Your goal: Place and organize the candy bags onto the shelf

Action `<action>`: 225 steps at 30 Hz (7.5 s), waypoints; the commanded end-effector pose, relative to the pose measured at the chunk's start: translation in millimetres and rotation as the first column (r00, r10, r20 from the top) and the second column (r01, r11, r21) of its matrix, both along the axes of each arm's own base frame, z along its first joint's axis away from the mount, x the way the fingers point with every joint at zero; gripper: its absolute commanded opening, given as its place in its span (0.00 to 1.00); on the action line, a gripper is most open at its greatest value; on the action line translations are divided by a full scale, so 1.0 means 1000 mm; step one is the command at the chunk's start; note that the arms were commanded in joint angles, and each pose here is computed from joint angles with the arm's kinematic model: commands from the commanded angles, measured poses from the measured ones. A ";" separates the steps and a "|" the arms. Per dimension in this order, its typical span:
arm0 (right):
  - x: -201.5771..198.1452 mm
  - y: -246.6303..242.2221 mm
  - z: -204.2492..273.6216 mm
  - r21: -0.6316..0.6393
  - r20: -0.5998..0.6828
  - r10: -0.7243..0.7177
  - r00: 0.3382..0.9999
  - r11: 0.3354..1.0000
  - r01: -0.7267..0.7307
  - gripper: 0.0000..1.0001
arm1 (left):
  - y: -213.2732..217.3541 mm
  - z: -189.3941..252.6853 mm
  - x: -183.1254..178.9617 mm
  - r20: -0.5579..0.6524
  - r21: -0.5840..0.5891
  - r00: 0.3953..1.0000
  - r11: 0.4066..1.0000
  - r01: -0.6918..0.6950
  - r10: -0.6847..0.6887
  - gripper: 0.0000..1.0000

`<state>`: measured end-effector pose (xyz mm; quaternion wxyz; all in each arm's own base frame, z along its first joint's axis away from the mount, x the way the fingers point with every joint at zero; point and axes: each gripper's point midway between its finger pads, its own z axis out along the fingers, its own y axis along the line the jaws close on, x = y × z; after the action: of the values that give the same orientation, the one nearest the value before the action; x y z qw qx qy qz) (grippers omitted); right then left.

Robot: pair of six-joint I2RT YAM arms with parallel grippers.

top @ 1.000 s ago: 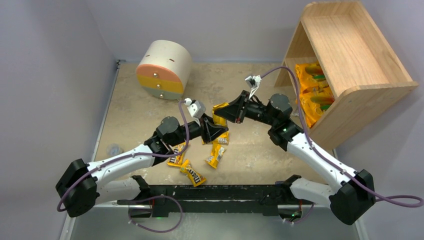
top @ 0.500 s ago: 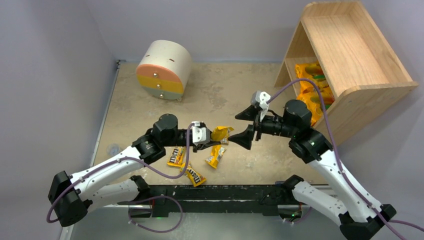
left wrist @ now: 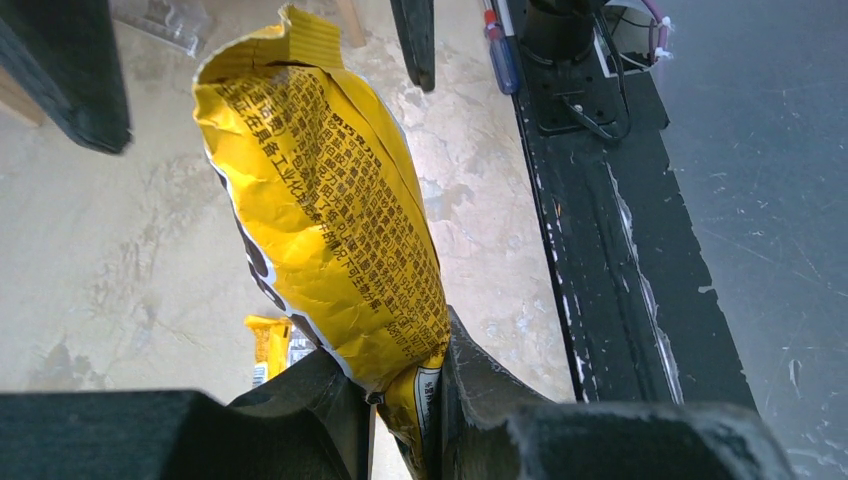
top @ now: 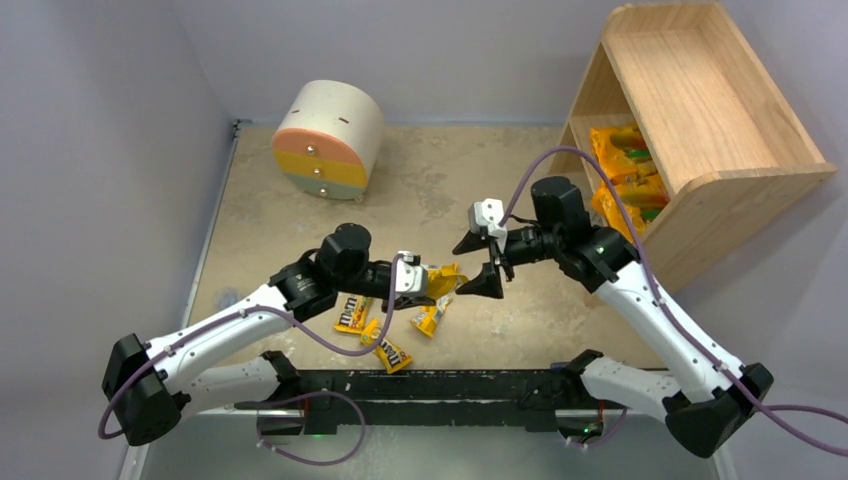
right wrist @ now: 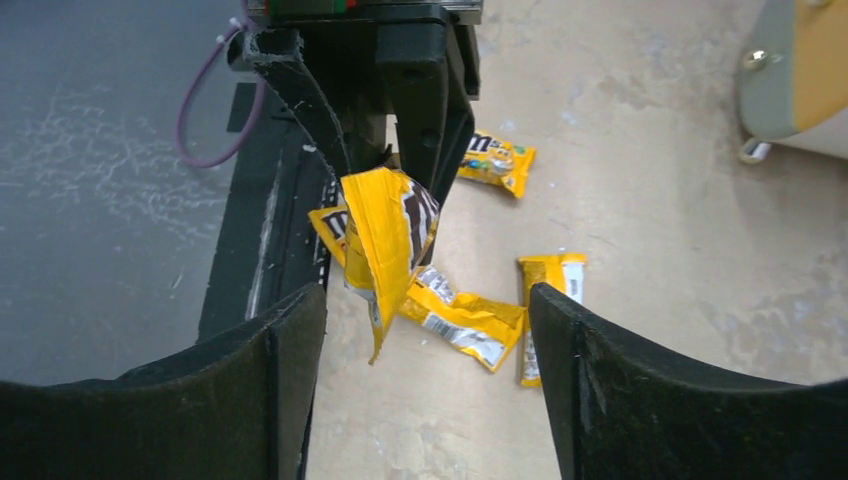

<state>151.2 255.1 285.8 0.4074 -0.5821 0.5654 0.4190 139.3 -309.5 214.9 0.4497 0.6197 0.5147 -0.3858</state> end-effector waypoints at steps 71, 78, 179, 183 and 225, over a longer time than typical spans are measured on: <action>0.342 -0.313 0.265 0.474 0.761 -0.307 -0.571 -0.337 0.813 0.00 | 0.079 0.009 0.083 -0.305 -0.068 0.561 0.570 -0.819 0.769 0.97; 0.363 -0.330 0.243 0.434 0.796 -0.286 -0.533 -0.344 0.833 0.01 | 0.084 0.007 0.089 -0.287 -0.053 0.533 0.542 -0.839 0.796 0.97; 0.113 0.072 -0.212 -0.514 0.126 -0.395 0.910 0.759 0.400 0.99 | 0.172 -0.082 0.055 -0.448 0.312 -0.068 0.085 -0.946 0.891 1.00; 0.118 0.066 -0.246 -0.594 0.150 -0.345 0.927 0.718 0.363 0.99 | 0.174 -0.085 0.052 -0.454 0.318 -0.071 0.087 -0.944 0.888 1.00; -0.056 0.097 0.109 0.509 -0.341 0.428 0.837 0.832 -0.219 0.26 | 0.067 0.086 -0.068 -0.247 -0.670 0.969 0.724 -0.161 -0.012 0.97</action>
<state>141.2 368.0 361.1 0.3797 -0.3959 0.5093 0.6631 109.8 -236.5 260.8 0.5815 0.2382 0.5337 -0.5659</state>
